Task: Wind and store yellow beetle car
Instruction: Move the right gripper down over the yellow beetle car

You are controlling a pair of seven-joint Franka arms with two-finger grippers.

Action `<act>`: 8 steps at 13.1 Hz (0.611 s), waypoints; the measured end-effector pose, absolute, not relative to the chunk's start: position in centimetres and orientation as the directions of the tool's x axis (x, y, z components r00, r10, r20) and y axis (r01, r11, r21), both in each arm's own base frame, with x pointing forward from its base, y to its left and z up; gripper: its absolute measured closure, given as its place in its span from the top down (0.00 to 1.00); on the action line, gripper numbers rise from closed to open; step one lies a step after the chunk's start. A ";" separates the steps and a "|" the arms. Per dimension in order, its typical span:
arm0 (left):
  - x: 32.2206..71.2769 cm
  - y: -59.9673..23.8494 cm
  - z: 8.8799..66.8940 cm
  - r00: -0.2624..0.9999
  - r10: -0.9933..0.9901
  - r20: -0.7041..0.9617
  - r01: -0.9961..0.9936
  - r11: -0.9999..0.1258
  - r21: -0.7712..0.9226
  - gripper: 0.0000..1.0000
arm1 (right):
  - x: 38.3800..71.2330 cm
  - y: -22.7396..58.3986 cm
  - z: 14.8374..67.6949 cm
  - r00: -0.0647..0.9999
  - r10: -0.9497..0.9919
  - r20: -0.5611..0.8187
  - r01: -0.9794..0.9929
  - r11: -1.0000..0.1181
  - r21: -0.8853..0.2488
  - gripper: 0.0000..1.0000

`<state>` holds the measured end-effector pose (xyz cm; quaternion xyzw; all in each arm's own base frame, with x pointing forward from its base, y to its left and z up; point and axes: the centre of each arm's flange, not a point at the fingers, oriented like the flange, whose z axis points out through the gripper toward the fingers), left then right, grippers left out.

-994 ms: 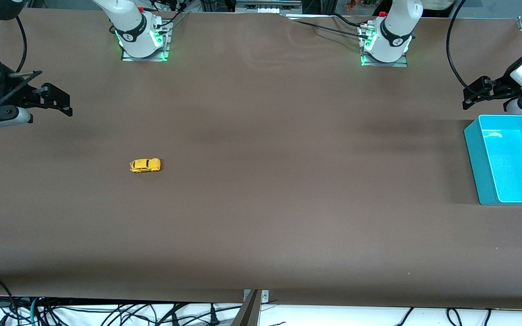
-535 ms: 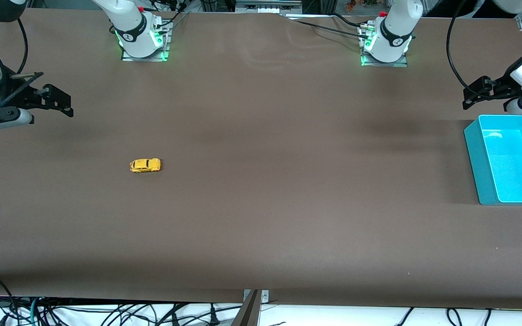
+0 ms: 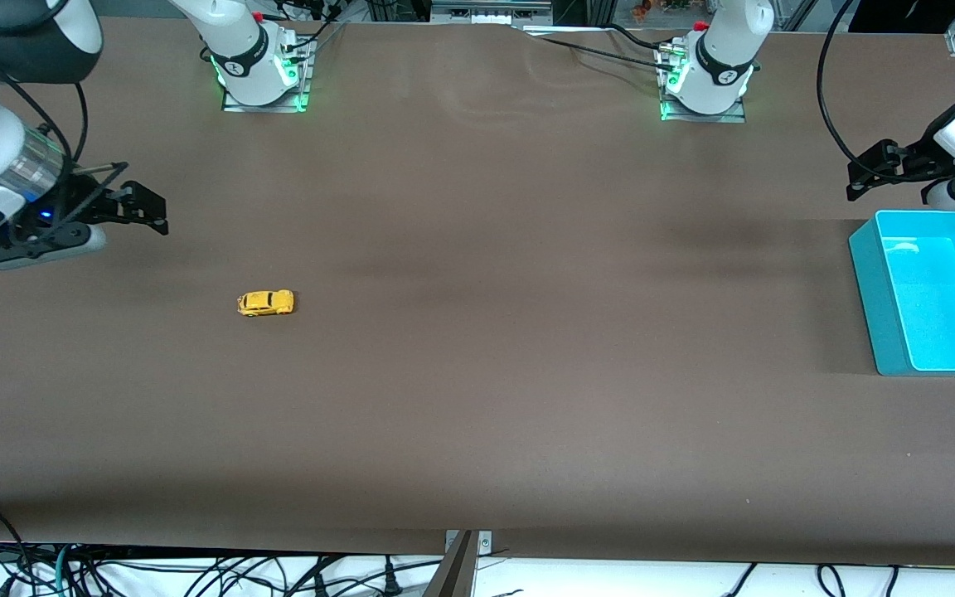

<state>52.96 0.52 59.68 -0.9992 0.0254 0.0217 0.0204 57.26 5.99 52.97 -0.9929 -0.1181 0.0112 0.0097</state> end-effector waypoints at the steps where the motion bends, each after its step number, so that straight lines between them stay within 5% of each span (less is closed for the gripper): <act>1: 53.0 0.5 59.7 0.998 -0.050 -0.045 -0.052 -0.998 -0.040 1.00 | 57.4 6.5 52.1 0.970 0.242 -0.022 0.242 -0.970 -0.023 1.00; 8: 53.0 0.6 59.7 0.998 -0.049 -0.045 -0.051 -0.998 -0.040 1.00 | 55.2 9.8 39.7 0.873 0.486 0.026 0.487 -0.873 -0.015 1.00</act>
